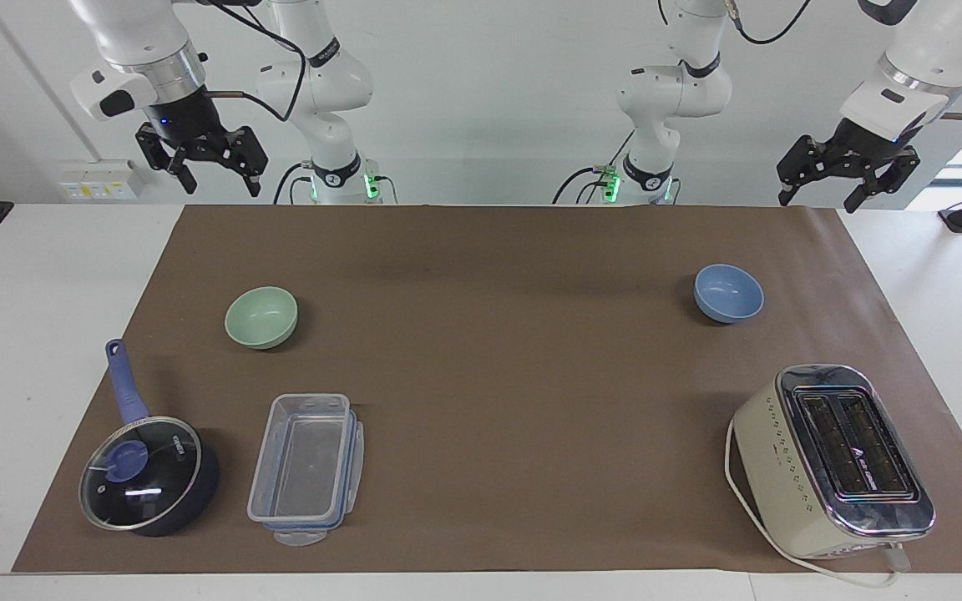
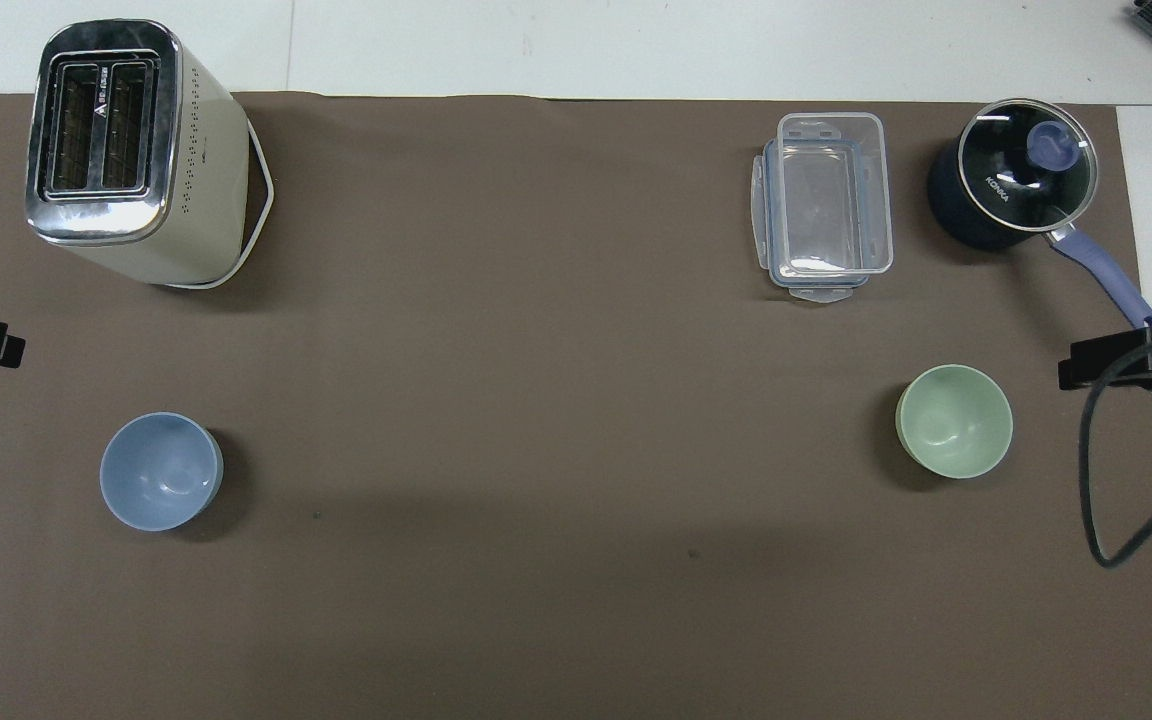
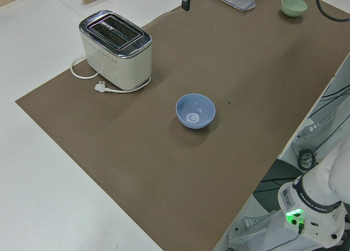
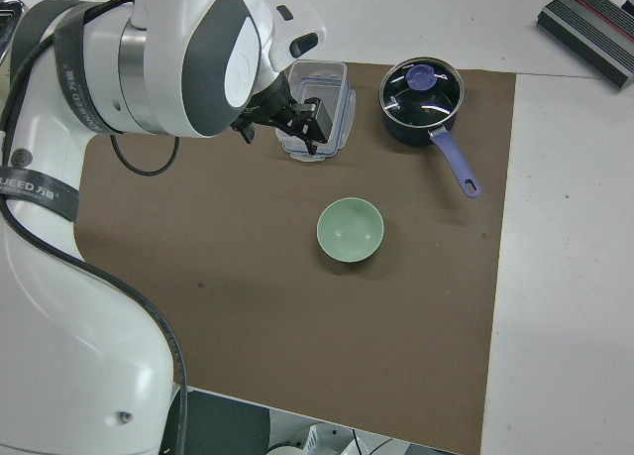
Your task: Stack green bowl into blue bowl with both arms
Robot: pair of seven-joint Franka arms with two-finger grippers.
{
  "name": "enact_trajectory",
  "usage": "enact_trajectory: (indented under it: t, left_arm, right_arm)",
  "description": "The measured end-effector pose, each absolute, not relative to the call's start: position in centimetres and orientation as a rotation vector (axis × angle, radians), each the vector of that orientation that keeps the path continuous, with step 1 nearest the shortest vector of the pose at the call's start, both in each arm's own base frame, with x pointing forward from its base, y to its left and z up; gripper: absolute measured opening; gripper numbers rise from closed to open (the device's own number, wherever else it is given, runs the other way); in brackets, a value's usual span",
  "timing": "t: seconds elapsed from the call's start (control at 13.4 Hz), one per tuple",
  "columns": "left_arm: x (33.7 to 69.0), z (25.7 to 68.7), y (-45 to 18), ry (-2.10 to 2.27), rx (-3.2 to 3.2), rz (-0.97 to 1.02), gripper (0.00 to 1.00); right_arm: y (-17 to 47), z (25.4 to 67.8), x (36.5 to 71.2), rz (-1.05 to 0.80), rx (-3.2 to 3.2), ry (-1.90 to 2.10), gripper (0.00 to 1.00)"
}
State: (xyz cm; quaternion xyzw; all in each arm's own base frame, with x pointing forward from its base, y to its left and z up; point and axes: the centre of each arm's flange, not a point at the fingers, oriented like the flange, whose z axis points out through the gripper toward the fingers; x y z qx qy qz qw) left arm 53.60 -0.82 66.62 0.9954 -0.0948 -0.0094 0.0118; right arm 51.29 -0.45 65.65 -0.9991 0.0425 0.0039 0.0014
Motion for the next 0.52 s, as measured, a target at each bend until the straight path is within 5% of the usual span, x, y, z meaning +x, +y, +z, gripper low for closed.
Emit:
enact_trajectory:
  t: [0.52]
  left_arm:
    - [53.60, 66.40, -0.82, -0.296, 3.103, -0.037, 1.00]
  right_arm:
    - [-0.45, 65.66, 51.29, 0.012, -3.136, 0.133, 1.00]
